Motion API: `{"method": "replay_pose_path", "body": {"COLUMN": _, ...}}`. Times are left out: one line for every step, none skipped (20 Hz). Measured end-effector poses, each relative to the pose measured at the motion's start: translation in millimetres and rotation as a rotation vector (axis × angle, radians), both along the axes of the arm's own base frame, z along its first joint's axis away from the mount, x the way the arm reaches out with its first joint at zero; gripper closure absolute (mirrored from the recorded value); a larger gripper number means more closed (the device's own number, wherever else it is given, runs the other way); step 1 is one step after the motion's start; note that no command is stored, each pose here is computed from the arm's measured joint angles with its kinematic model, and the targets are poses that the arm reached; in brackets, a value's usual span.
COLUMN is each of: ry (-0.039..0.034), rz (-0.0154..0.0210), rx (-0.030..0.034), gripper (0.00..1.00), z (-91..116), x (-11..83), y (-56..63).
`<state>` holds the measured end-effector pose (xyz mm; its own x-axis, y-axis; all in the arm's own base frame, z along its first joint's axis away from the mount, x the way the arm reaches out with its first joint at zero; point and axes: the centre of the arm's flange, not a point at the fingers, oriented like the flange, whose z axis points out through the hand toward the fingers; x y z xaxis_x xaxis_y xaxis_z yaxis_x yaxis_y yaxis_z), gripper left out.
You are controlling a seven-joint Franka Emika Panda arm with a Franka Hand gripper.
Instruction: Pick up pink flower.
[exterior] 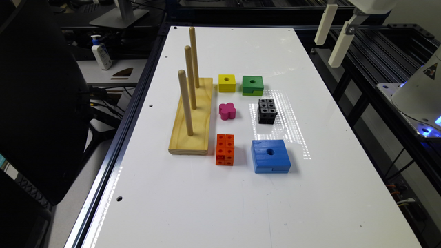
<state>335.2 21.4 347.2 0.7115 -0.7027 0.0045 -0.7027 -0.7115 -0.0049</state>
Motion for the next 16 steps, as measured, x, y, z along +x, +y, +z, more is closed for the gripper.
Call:
{"method": "replay_pose_path", "body": {"ry": -0.0010, "rz": 0.0000, "rx": 0.0000, "gripper": 0.00, "z": 0.3, "x": 0.0, "y": 0.0}}
{"method": "replay_pose_path", "body": {"ry": -0.0015, "rz": -0.0001, "rx": 0.0000, "gripper": 0.00, "z": 0.5, "x": 0.0, "y": 0.0}}
{"method": "replay_pose_path", "body": {"ry": -0.0019, "rz": -0.0001, "rx": 0.0000, "gripper": 0.00, "z": 0.6, "x": 0.0, "y": 0.0}}
{"method": "replay_pose_path", "body": {"ry": -0.0026, "rz": 0.0000, "rx": 0.0001, "gripper": 0.00, "z": 0.9, "x": 0.1, "y": 0.0}}
{"method": "replay_pose_path", "body": {"ry": -0.0039, "rz": 0.0000, "rx": 0.0001, "gripper": 0.00, "z": 1.3, "x": 0.4, "y": 0.0}}
{"method": "replay_pose_path", "body": {"ry": -0.0055, "rz": 0.0001, "rx": 0.0002, "gripper": 0.00, "z": 2.0, "x": 0.9, "y": 0.1}}
{"method": "replay_pose_path", "body": {"ry": -0.0070, "rz": 0.0001, "rx": 0.0003, "gripper": 0.00, "z": 2.7, "x": 1.4, "y": 0.1}}
{"method": "replay_pose_path", "body": {"ry": -0.0083, "rz": 0.0002, "rx": 0.0004, "gripper": 0.00, "z": 3.3, "x": 1.7, "y": 0.2}}
{"method": "replay_pose_path", "body": {"ry": -0.0090, "rz": 0.0002, "rx": 0.0004, "gripper": 0.00, "z": 3.5, "x": 1.9, "y": 0.2}}
{"method": "replay_pose_path", "body": {"ry": -0.0095, "rz": 0.0002, "rx": 0.0005, "gripper": 0.00, "z": 3.7, "x": 2.1, "y": 0.2}}
{"method": "replay_pose_path", "body": {"ry": -0.0102, "rz": 0.0002, "rx": 0.0005, "gripper": 0.00, "z": 3.9, "x": 2.2, "y": 0.2}}
{"method": "replay_pose_path", "body": {"ry": -0.0116, "rz": 0.0003, "rx": 0.0005, "gripper": 0.00, "z": 4.2, "x": 2.5, "y": 0.3}}
{"method": "replay_pose_path", "body": {"ry": -0.0139, "rz": 0.0003, "rx": 0.0007, "gripper": 0.00, "z": 4.8, "x": 2.9, "y": 0.3}}
{"method": "replay_pose_path", "body": {"ry": -0.0168, "rz": 0.0003, "rx": 0.0008, "gripper": 0.00, "z": 5.2, "x": 3.3, "y": 0.3}}
{"method": "replay_pose_path", "body": {"ry": -0.0212, "rz": 0.0004, "rx": 0.0009, "gripper": 0.00, "z": 5.4, "x": 3.9, "y": 0.4}}
{"method": "replay_pose_path", "body": {"ry": -0.0240, "rz": 0.0003, "rx": 0.0011, "gripper": 0.00, "z": 5.4, "x": 4.4, "y": 0.4}}
